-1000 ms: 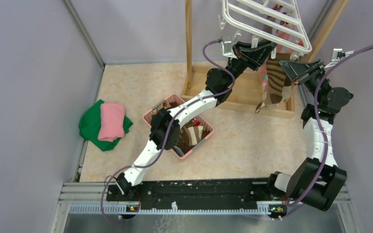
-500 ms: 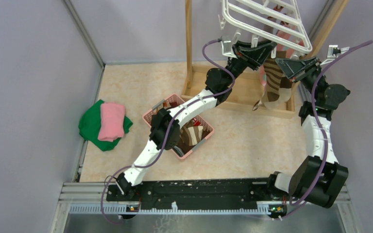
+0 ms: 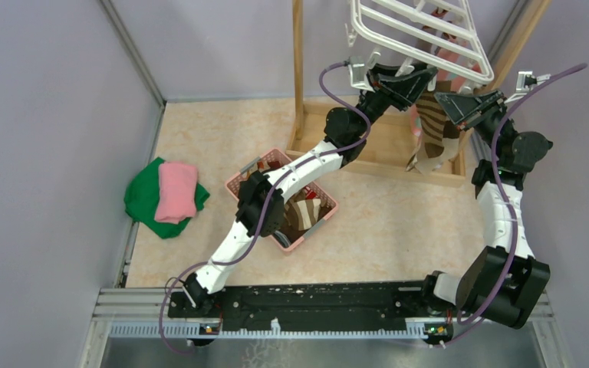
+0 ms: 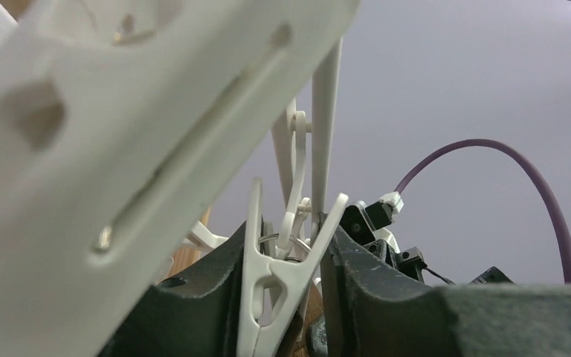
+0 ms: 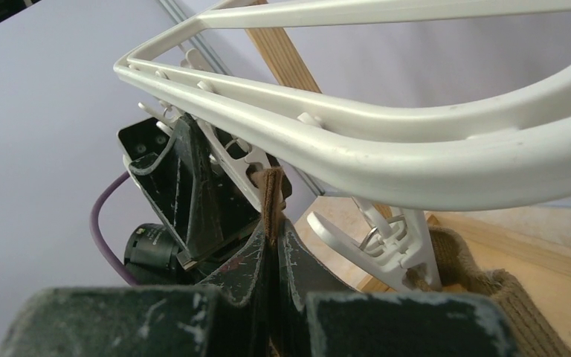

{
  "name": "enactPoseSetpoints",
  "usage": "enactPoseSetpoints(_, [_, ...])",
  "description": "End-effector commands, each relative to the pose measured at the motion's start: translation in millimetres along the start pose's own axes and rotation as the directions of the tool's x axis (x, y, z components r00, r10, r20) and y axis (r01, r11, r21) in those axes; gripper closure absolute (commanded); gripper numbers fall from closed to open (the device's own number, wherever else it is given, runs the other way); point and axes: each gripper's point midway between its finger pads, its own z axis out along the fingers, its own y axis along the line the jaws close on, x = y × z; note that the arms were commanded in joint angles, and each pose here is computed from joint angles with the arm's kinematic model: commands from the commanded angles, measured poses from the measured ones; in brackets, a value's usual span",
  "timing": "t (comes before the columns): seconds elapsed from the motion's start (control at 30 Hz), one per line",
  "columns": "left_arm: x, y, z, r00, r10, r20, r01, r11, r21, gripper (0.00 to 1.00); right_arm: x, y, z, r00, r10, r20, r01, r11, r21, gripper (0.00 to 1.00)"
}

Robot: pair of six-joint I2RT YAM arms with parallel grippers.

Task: Clip the socks to the hanger
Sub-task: Clamp the sock onto the hanger.

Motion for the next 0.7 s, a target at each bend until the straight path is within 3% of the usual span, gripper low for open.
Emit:
enactPoseSetpoints(0.0, [-48.8, -32.1, 19.9, 0.995, 0.001, 0.095, -0.008, 0.998, 0.068, 0.61, -16.5, 22.7, 7.0, 0.996, -0.083, 0.03, 0.085, 0.995, -0.046, 1.0])
enactPoseSetpoints(0.23, [-48.2, -32.0, 19.2, 0.996, -0.003, 0.094, -0.004, 0.998, 0.067, 0.49, -17.7, 24.7, 7.6, 0.996, -0.088, 0.031, 0.089, 0.995, -0.05, 1.0])
enactPoseSetpoints(0.43, [-47.0, -31.9, 16.6, 0.996, -0.007, 0.088, 0.001, 0.998, 0.063, 0.26, -16.2, 25.1, 6.4, 0.995, -0.097, 0.026, 0.098, 0.994, -0.051, 1.0])
enactPoseSetpoints(0.57, [-47.2, -32.8, 8.3, 0.997, -0.003, 0.077, -0.001, 0.999, 0.053, 0.06, -11.4, 22.9, 3.7, 0.992, -0.126, 0.004, 0.126, 0.991, -0.036, 0.87])
enactPoseSetpoints(0.67, [-47.4, -33.3, -3.5, 0.998, 0.017, 0.061, -0.019, 0.999, 0.038, 0.02, -5.6, 19.4, -1.0, 0.989, -0.148, -0.016, 0.148, 0.989, -0.024, 0.77])
